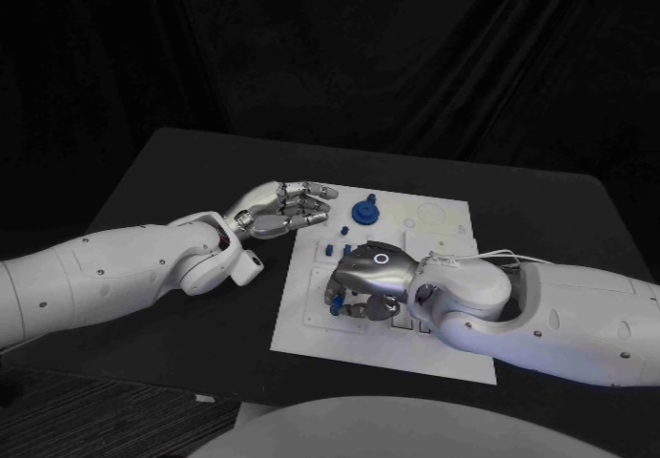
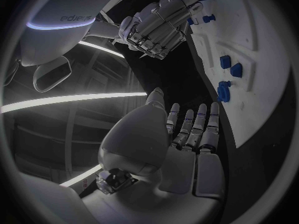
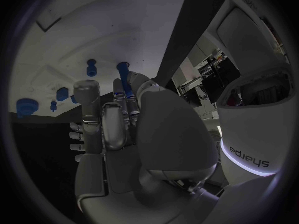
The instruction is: Assemble the parts on the task board
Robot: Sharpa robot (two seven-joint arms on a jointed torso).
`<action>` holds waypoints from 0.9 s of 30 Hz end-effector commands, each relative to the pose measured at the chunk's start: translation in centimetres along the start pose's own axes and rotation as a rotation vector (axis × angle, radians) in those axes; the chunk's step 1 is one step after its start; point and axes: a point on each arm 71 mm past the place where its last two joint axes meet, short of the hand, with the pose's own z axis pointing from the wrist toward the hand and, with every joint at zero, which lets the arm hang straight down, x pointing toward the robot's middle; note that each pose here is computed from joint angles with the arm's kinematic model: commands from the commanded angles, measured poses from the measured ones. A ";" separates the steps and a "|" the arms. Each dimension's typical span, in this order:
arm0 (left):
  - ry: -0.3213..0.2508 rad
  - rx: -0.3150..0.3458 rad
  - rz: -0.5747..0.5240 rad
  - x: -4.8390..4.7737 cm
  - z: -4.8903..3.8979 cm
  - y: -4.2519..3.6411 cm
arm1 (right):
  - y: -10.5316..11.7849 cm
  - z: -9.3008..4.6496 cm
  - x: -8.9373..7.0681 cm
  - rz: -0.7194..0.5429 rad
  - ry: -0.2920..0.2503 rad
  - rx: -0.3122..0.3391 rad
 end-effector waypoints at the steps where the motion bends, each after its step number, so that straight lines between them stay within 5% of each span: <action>1: 0.009 0.011 -0.016 0.22 0.09 -0.07 | 0.1 0.0 0.2 -0.005 0.001 0.008; 27: 0.013 0.002 -0.020 0.30 0.10 0.09 | -0.1 0.2 0.5 -0.006 0.014 0.011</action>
